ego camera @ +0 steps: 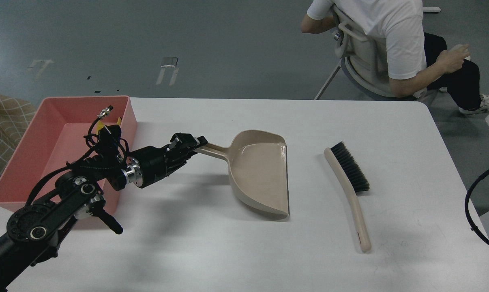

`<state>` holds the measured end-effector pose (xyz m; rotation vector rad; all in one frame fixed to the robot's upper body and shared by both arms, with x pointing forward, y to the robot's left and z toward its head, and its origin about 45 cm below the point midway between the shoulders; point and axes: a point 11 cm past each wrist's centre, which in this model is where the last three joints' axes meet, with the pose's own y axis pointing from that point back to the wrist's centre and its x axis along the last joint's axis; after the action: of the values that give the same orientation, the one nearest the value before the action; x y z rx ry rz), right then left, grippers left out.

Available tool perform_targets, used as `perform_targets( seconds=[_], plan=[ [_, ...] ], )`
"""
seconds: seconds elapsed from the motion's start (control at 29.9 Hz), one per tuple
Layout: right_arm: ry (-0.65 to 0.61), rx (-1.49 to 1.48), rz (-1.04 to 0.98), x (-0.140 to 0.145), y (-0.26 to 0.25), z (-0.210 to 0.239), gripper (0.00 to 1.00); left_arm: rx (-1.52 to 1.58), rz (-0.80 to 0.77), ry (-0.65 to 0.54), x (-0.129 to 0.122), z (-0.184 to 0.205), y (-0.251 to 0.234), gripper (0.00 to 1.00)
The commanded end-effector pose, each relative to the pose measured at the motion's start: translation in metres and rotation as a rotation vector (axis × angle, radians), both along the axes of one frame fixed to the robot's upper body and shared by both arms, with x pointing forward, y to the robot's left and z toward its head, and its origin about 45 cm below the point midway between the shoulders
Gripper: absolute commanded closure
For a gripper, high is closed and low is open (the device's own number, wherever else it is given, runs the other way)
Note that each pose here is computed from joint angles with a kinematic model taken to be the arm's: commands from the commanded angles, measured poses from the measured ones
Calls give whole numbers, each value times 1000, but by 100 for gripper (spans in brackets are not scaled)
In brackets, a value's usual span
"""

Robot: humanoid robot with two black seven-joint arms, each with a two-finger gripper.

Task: Sweep and dump garbage into bin

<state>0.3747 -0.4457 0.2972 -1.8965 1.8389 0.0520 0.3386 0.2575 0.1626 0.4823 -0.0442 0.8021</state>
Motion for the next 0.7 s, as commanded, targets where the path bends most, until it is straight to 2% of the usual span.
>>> perform_targets(
  seconds=[0.0, 0.07, 0.37, 0.5, 0.67],
  plan=[
    [4, 1, 0, -1, 0, -2, 0, 16, 7, -2, 0, 1, 7, 53],
    [4, 1, 0, -1, 0, -2, 0, 33, 13, -3, 1, 2, 14, 50],
    [8, 3, -1, -2, 0, -4, 0, 120, 29, 8, 0, 7, 41, 10],
    [16, 2, -3, -4, -1, -7, 0, 164, 32, -3, 1, 16, 59, 4],
    [28, 0, -5, -7, -2, -12, 0, 171, 33, -1, 0, 38, 82, 3]
  ],
)
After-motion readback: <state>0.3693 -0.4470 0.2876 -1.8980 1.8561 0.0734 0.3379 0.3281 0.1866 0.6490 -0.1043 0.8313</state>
